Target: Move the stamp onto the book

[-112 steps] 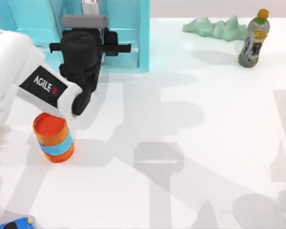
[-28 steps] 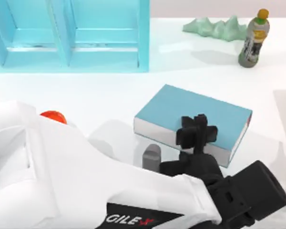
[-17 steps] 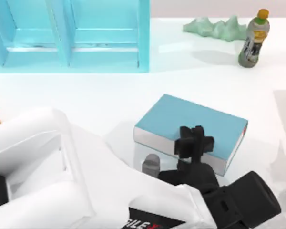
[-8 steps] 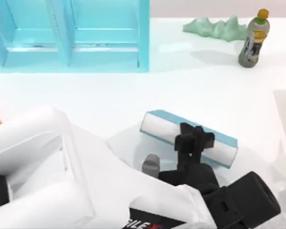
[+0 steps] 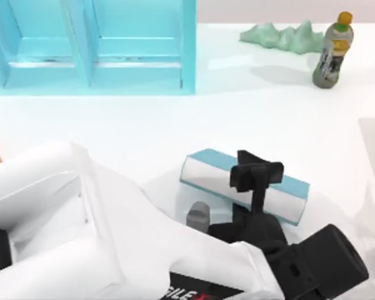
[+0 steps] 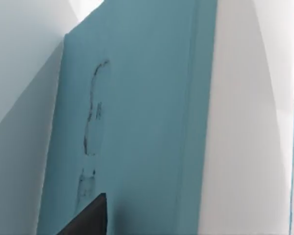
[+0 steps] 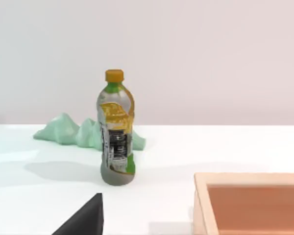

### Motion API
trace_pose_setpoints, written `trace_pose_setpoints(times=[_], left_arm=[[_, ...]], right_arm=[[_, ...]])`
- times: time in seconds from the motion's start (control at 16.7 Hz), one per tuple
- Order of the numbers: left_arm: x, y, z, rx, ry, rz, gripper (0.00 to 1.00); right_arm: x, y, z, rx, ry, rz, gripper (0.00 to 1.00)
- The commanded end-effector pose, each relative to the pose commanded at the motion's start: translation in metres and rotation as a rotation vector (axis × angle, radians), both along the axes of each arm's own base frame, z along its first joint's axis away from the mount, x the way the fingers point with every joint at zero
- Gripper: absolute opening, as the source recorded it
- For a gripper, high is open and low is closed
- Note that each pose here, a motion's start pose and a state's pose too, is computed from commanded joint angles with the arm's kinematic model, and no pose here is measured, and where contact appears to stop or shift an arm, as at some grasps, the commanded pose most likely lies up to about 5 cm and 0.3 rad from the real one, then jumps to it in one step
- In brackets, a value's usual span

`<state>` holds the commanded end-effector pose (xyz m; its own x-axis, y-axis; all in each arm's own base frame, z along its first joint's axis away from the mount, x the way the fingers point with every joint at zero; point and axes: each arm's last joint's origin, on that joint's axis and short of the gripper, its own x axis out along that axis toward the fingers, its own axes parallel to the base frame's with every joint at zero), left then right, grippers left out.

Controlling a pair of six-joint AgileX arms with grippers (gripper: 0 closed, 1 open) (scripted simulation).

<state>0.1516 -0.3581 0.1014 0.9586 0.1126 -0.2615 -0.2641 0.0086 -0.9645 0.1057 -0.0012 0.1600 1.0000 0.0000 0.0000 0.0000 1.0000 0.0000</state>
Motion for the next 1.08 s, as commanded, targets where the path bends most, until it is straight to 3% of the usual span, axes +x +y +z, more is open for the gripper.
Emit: trace_pose_setpoints(times=[0.42,0.78,1.08], left_arm=[[-0.010,-0.005,-0.003,-0.007,0.010,-0.011,1.00],[-0.059,-0.017,-0.012,-0.041,0.049,-0.030,1.00],[-0.105,-0.012,-0.010,-0.028,0.058,-0.021,1.00]], right_arm=[[0.000,0.000,0.000,0.000,0.000,0.000,1.00],[0.000,0.000,0.000,0.000,0.000,0.000,1.00],[0.000,0.000,0.000,0.000,0.000,0.000,1.00]])
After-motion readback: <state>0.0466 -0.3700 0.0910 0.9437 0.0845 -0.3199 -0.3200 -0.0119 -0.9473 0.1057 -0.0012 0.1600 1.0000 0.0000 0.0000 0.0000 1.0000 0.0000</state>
